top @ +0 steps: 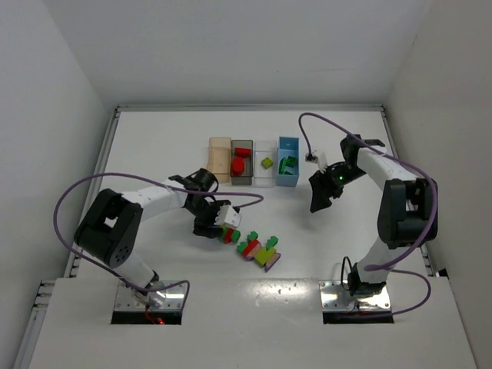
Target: Sort the legos into containers by color
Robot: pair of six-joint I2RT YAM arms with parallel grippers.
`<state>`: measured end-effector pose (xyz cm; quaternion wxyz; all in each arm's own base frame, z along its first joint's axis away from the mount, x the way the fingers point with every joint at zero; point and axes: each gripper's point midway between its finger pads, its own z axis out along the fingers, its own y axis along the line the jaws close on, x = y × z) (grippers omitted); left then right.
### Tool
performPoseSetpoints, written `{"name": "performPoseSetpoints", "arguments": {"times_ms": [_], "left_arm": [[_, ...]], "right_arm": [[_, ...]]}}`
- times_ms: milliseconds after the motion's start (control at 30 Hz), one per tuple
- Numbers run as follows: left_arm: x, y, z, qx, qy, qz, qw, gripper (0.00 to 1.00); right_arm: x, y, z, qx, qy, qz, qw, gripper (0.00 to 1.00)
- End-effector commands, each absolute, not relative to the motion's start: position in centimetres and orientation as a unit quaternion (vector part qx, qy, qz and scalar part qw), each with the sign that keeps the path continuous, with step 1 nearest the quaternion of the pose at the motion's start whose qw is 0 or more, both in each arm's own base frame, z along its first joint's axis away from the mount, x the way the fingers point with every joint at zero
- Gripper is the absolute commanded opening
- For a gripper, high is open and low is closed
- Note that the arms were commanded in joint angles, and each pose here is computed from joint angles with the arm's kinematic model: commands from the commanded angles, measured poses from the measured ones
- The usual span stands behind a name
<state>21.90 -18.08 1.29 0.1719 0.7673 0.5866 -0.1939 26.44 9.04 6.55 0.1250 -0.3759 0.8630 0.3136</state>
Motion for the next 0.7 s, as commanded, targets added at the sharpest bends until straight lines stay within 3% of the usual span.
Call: {"name": "performPoseSetpoints", "arguments": {"times_ms": [0,300,667], "left_arm": [[25.4,-19.9,5.2,0.682,0.647,-0.215,0.264,0.40],[29.7,-20.1,12.4,0.501,0.747,-0.164,0.405,0.36],[29.1,-23.1,15.8,0.484,0.743,-0.142,0.440,0.35]], "right_arm": [[27.5,11.1,8.5,-0.374,0.845,0.353,0.149,0.74],[29.4,16.8,13.7,-0.314,0.796,0.490,0.168,0.77],[30.6,22.7,16.9,-0.258,0.714,0.637,0.133,0.80]]}}
